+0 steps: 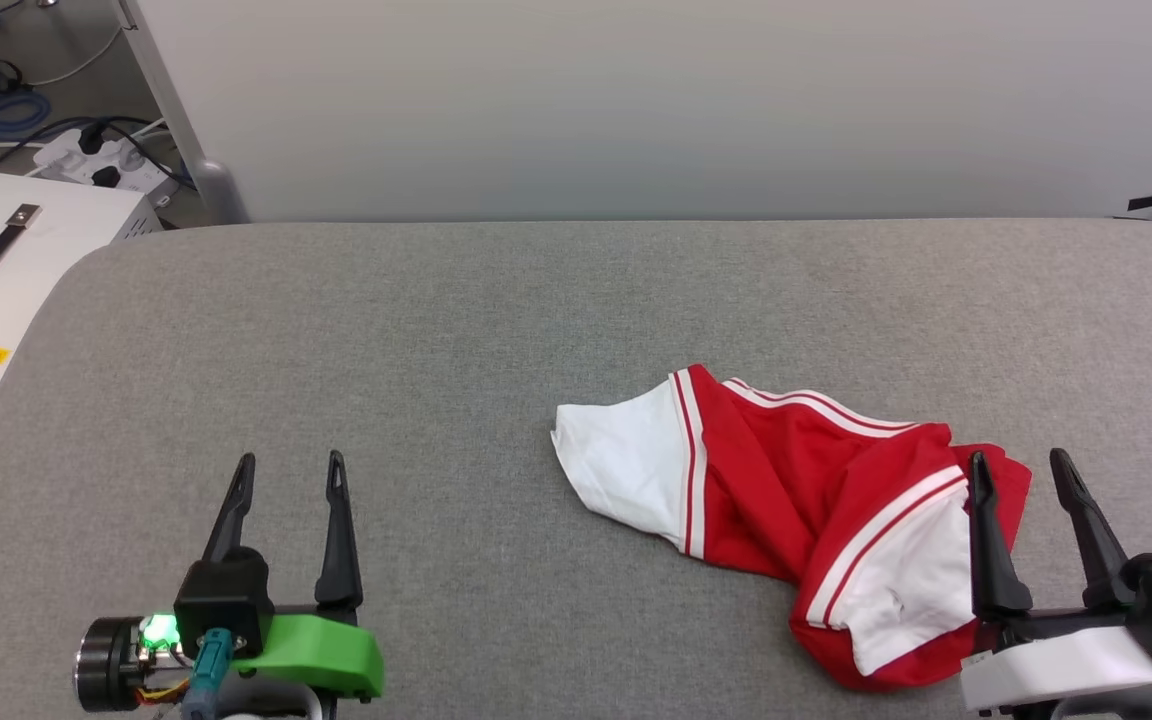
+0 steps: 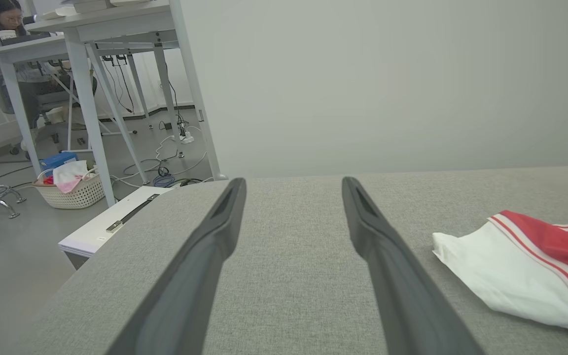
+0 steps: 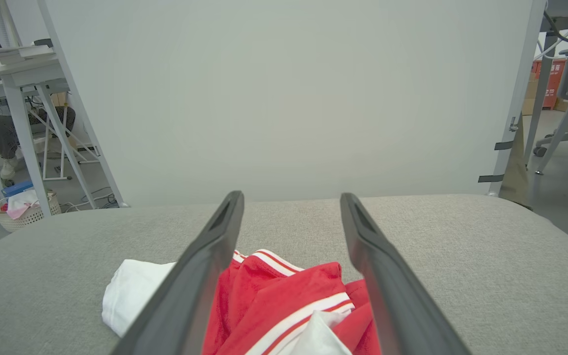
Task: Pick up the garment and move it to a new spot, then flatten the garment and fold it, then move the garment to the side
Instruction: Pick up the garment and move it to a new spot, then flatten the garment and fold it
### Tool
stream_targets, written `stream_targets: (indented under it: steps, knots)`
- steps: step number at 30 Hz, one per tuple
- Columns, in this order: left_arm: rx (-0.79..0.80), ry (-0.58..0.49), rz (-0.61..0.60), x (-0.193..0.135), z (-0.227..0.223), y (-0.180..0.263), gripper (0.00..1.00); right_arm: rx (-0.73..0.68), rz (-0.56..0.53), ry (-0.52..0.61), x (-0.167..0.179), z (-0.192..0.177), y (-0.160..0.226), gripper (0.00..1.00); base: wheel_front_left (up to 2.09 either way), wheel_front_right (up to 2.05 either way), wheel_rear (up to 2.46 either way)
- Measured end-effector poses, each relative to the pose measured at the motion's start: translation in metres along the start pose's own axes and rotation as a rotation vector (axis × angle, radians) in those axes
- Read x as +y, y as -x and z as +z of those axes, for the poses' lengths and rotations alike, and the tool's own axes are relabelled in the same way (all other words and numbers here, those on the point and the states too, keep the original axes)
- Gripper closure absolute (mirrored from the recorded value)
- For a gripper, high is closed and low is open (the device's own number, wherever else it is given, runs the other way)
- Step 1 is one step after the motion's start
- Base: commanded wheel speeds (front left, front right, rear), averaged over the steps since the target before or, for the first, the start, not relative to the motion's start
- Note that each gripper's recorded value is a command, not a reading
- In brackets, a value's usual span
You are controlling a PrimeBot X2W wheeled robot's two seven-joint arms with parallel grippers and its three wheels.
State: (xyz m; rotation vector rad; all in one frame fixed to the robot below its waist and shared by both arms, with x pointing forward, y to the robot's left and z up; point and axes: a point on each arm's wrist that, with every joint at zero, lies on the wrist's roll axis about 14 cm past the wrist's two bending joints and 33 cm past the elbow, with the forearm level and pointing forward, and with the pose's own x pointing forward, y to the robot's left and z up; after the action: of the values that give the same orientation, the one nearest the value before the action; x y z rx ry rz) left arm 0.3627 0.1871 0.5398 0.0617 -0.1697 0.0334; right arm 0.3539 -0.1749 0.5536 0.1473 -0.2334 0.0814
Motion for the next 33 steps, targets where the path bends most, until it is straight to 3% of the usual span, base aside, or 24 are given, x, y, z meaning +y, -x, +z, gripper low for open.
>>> stream_targets:
  steps: [14, 33]
  knots:
    - [0.036, 0.015, 0.010, 0.005, -0.011, 0.027, 0.00, 0.043, 0.067, 0.057, 0.020, -0.010, 0.014, 0.00, 0.00, 0.00, 0.00]
    - [0.046, 0.019, 0.014, 0.008, -0.015, 0.030, 0.00, 0.048, 0.078, 0.050, 0.024, -0.012, 0.013, 0.00, 0.00, 0.00, 0.00]
